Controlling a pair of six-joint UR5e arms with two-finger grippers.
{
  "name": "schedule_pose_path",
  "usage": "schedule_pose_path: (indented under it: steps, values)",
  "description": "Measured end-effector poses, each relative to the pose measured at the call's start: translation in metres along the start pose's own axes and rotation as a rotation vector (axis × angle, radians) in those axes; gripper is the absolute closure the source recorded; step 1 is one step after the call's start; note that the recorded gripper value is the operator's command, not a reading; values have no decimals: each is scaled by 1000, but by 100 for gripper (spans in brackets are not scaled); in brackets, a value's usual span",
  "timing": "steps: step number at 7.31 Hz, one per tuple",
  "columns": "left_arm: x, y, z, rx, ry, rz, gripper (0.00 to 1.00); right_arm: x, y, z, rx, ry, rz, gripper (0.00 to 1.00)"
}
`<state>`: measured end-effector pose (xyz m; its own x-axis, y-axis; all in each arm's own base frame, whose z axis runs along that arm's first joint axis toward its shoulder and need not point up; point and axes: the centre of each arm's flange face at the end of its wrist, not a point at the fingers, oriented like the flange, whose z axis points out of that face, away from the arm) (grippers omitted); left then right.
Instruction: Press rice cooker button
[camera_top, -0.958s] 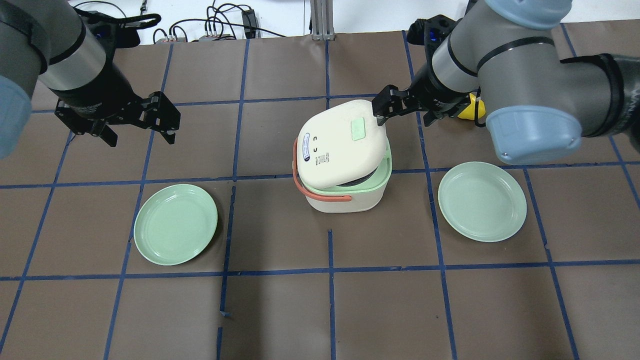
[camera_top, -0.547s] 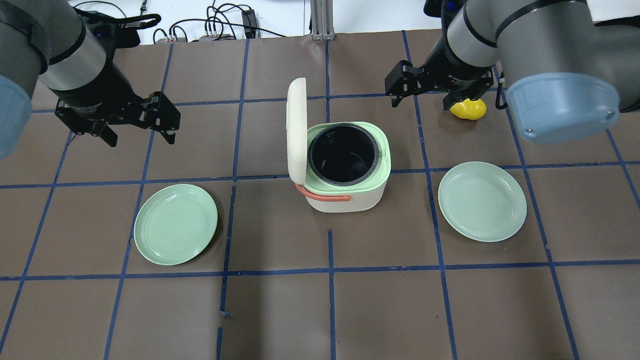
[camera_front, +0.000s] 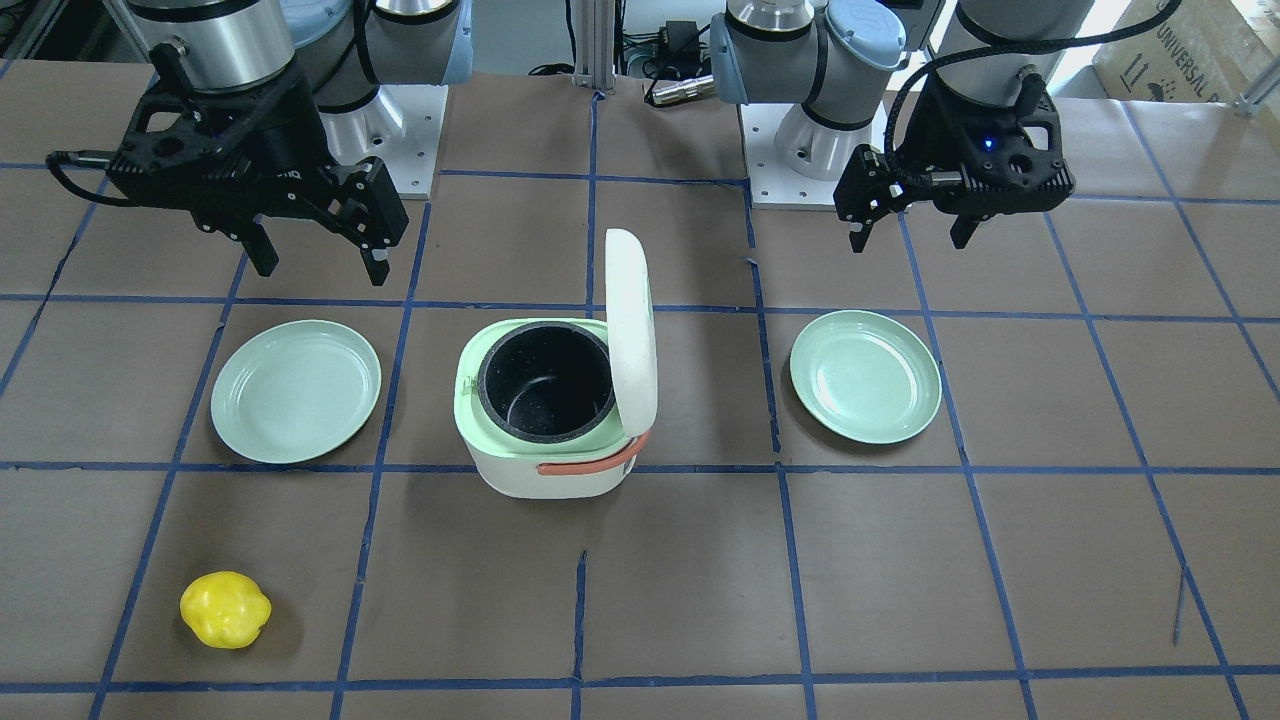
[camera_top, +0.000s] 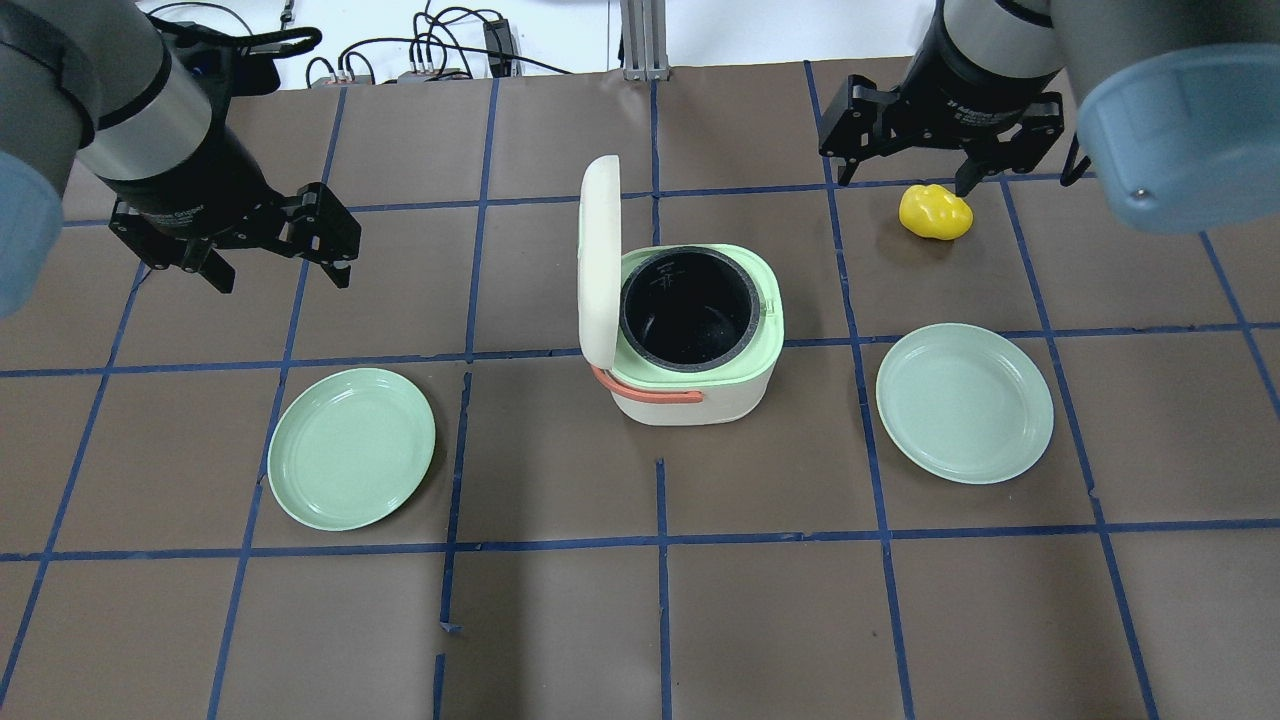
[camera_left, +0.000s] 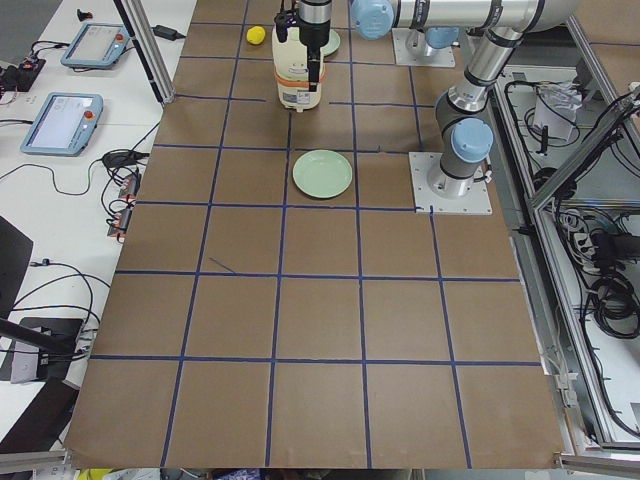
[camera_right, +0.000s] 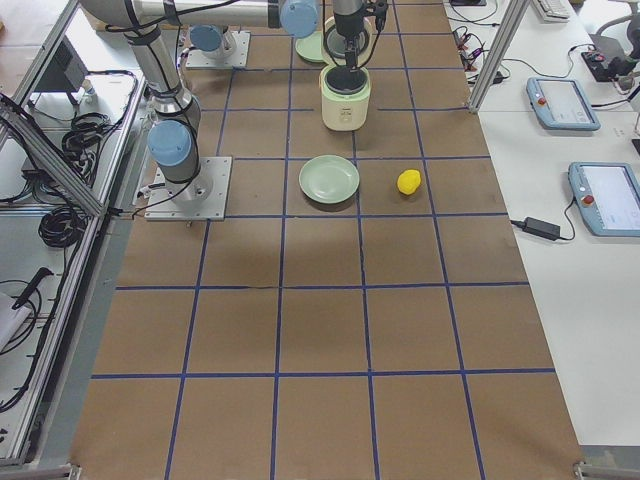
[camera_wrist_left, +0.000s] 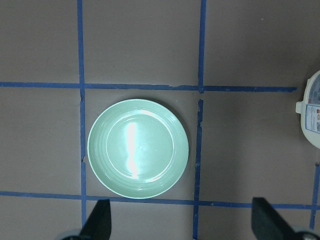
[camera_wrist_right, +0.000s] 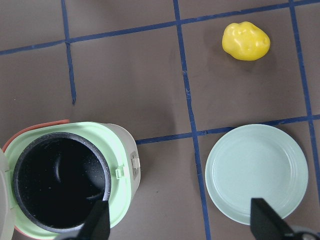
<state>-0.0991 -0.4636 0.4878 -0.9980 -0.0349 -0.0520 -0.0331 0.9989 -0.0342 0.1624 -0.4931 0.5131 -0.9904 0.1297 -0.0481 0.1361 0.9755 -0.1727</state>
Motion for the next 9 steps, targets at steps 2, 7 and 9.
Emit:
schedule_pose_path:
  steps: [2,7,9]
  values:
    - [0,0,0,-1,0,1,0,1,-3,-17,1,10,2,0]
    - [0,0,0,-1,0,1,0,1,7,-6,-83,15,-14,0]
    - [0,0,0,0,0,1,0,1,9,-5,-91,14,-7,0]
